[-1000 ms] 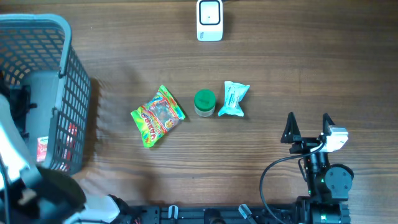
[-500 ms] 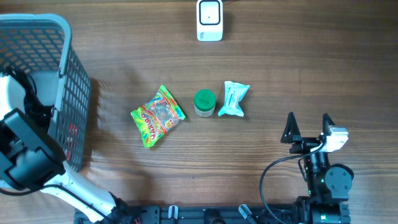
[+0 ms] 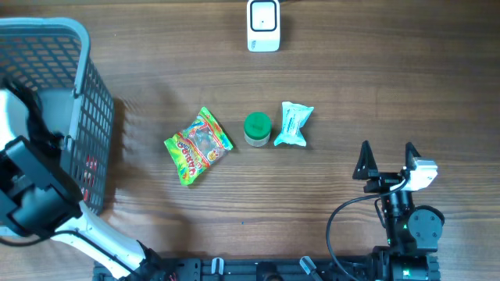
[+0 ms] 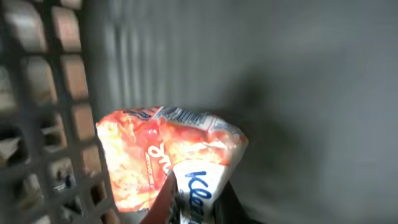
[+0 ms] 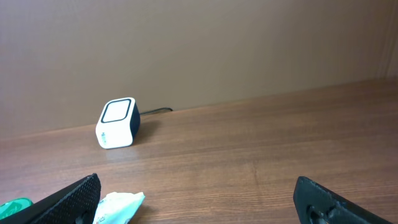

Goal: Scan the item barcode
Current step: 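Grasp the red Kleenex tissue pack in the basket with the left gripper, then swing the tissue pack past the scanner and drop it right of the toilet paper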

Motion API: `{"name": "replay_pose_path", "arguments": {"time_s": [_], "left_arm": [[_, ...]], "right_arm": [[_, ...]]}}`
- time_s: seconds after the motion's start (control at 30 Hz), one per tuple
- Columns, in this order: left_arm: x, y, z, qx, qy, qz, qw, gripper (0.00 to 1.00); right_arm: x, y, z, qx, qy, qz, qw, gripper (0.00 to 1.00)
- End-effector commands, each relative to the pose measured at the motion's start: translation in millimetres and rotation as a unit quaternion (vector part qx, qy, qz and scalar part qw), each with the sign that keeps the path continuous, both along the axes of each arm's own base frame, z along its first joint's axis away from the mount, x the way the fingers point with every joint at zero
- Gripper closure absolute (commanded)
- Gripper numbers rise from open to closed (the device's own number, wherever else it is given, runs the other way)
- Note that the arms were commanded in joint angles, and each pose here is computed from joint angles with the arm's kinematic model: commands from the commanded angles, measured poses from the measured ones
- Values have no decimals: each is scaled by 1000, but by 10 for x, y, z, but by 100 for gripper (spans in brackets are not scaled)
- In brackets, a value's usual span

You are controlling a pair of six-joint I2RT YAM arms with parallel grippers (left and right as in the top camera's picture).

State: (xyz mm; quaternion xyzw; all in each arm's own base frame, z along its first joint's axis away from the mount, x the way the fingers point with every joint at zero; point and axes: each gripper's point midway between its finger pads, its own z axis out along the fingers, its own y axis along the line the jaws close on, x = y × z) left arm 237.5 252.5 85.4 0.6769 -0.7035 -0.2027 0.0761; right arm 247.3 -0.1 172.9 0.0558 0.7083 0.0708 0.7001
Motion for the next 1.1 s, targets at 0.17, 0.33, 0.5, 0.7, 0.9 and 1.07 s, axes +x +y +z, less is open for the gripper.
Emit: {"name": "replay_pose_path", "arguments": {"time_s": [0.17,0.33,0.5,0.7,0.9,1.07], "left_arm": [[506,-166,2551,146,-334,11,931,96],[331,-733,3238,261,-381,-25,887,96],[524,-1495,3690,363,-402,-155,826,96],[1184,-3494,2760,83,-383,-415,821,96],[1678,-5332,1718,-95,-341,-618,702,96],[1432,-6459,1226,-329,-331,-685,559,96]], "right_arm": [[-2,-24,13,3,-3,-7,1000,0],[-2,-24,13,3,-3,-7,1000,0],[-2,-24,13,2,-3,-7,1000,0],[-2,-24,13,3,-3,-7,1000,0],[-2,-24,13,2,-3,-7,1000,0],[-2,-24,13,3,-3,-7,1000,0]]}}
